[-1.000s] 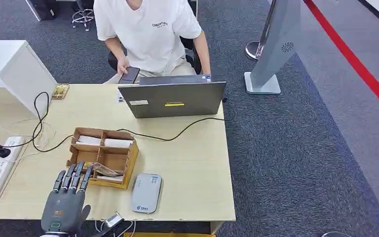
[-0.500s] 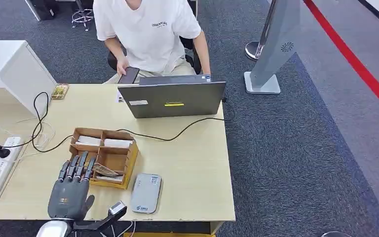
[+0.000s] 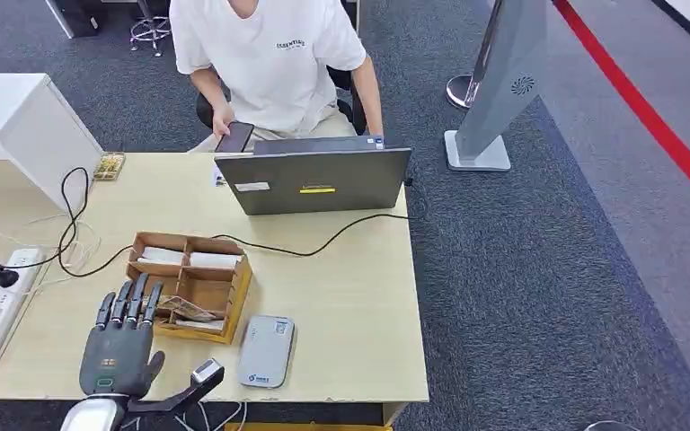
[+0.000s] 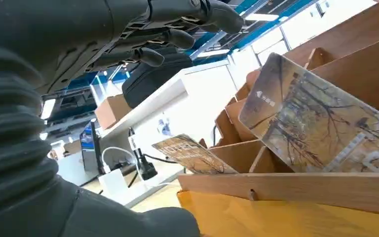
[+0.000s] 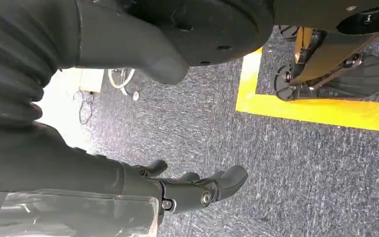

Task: Pass the card to the sensor for recognition and then transmit it.

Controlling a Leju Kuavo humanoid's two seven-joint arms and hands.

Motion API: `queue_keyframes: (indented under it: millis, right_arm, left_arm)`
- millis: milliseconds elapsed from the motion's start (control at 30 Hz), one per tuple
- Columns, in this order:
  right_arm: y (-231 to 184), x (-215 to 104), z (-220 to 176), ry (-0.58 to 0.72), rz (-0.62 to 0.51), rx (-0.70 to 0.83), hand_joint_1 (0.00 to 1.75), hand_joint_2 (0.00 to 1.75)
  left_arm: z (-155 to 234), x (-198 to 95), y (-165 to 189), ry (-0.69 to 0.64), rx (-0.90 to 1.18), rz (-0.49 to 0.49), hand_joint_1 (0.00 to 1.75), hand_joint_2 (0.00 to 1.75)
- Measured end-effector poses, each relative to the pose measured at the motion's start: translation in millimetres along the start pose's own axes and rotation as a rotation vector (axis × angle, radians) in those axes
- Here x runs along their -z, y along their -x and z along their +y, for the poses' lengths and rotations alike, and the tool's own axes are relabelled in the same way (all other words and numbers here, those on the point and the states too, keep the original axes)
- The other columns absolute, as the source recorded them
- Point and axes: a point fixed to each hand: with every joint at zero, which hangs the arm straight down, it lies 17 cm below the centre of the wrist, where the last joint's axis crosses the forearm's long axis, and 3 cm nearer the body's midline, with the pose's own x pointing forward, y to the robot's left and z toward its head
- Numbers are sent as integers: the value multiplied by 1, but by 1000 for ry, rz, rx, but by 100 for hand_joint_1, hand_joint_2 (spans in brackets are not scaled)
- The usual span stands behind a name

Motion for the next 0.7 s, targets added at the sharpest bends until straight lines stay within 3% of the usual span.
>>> queue_keyframes:
  millis: [700]
  right_arm:
    - [0,0,1,-2,-2,-11,0,175]
  left_arm:
    - [-6,-6,26,12,16,60,0,175]
